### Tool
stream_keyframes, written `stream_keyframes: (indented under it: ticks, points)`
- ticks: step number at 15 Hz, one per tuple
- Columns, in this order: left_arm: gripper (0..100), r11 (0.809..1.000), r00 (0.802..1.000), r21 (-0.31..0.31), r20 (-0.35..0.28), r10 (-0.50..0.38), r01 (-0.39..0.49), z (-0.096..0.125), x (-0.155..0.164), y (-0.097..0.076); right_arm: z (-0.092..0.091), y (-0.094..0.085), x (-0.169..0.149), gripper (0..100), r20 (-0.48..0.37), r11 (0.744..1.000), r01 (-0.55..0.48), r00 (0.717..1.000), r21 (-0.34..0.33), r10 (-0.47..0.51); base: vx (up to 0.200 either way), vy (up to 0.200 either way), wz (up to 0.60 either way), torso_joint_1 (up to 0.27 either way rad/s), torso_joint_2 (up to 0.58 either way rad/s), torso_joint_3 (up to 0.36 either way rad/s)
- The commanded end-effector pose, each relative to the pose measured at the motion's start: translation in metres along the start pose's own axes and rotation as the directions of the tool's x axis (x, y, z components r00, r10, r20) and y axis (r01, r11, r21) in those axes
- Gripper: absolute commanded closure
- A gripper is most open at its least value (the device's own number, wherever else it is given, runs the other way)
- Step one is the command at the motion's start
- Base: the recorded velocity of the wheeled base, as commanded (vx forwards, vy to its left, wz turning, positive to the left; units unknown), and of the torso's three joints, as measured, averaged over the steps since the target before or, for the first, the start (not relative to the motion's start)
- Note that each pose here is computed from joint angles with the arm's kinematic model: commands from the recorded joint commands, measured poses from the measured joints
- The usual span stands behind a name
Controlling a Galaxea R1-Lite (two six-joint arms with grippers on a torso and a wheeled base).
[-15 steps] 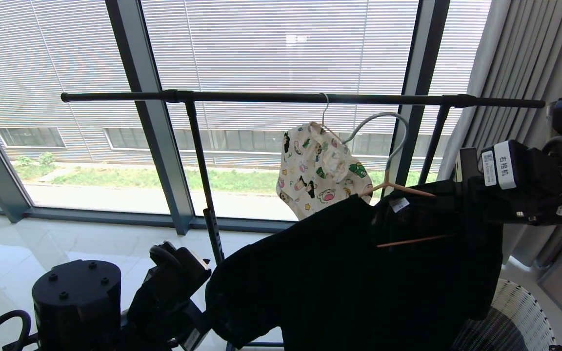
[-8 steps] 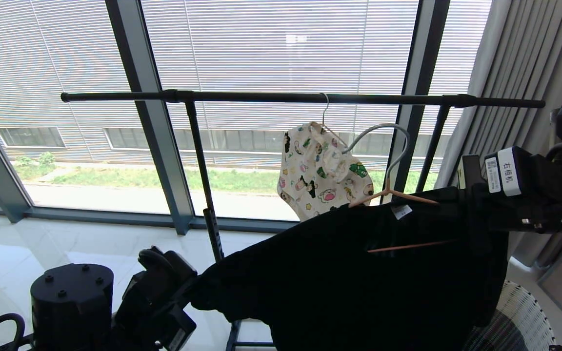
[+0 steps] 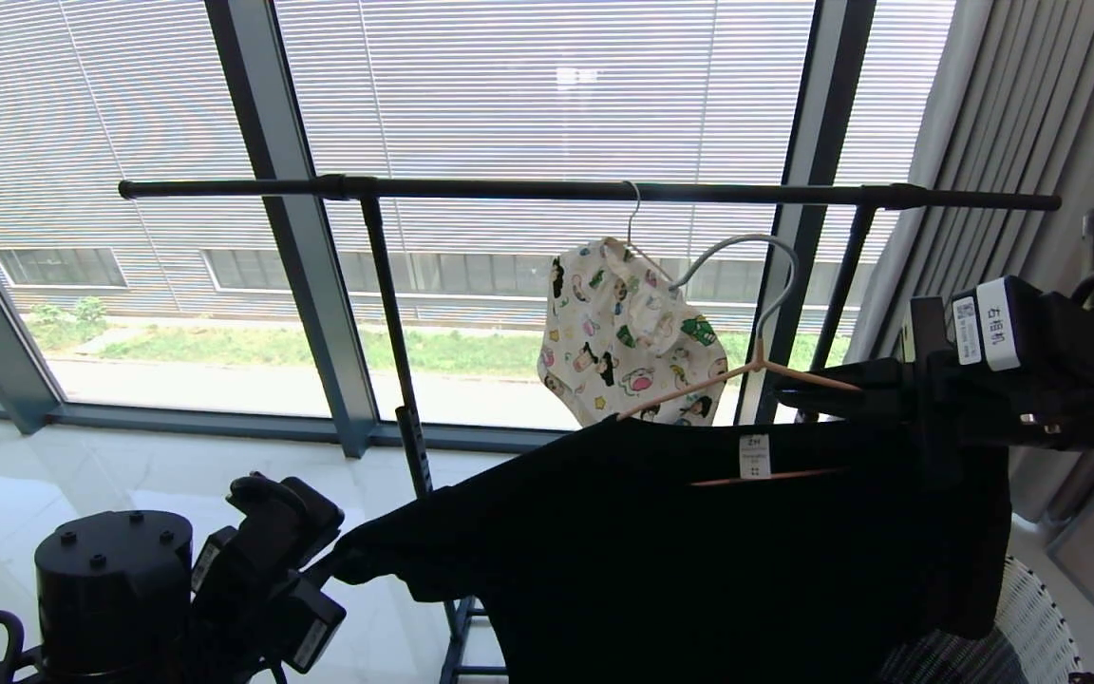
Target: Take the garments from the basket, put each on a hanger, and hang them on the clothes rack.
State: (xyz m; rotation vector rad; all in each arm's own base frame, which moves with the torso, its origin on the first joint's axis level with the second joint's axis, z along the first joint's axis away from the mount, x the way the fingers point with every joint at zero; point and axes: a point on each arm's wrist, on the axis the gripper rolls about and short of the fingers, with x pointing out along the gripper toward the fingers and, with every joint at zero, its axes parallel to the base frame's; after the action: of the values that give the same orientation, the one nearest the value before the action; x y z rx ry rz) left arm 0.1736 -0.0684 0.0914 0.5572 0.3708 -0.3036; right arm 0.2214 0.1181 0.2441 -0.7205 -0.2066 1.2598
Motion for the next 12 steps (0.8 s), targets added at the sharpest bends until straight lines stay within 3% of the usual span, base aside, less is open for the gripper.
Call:
stream_keyframes:
  ticks: [1, 5, 8, 12]
  points:
    - [0, 1.0, 0.999, 0.006, 0.033, -0.006, 0.006, 0.004, -0.001, -0.002, 0.0, 0.0, 0.0, 100, 0.0, 1.0, -0.002, 1.0, 0.0, 0.002, 0.0, 0.0, 0.0, 0.0, 0.0, 0.0]
    - [0, 0.995, 0.995, -0.006, 0.029, 0.096, -0.096, 0.007, -0.002, 0.002, -0.003, 0.002, 0.001, 100, -0.005, 1.0, -0.008, 1.0, 0.017, 0.008, 0.0, 0.0, 0.0, 0.0, 0.0, 0.0]
    - [0, 0.971, 0.97, -0.016, -0.031, 0.239, -0.24, 0.005, -0.004, 0.006, -0.013, 0.01, 0.001, 100, -0.029, 0.997, -0.024, 0.999, 0.077, 0.026, 0.0, 0.0, 0.0, 0.0, 0.0, 0.0]
    - [0, 0.95, 0.95, -0.029, -0.038, 0.311, -0.312, 0.005, -0.013, 0.01, -0.03, 0.006, -0.012, 100, -0.091, 0.992, 0.029, 0.996, 0.12, -0.018, 0.0, 0.0, 0.0, 0.0, 0.0, 0.0]
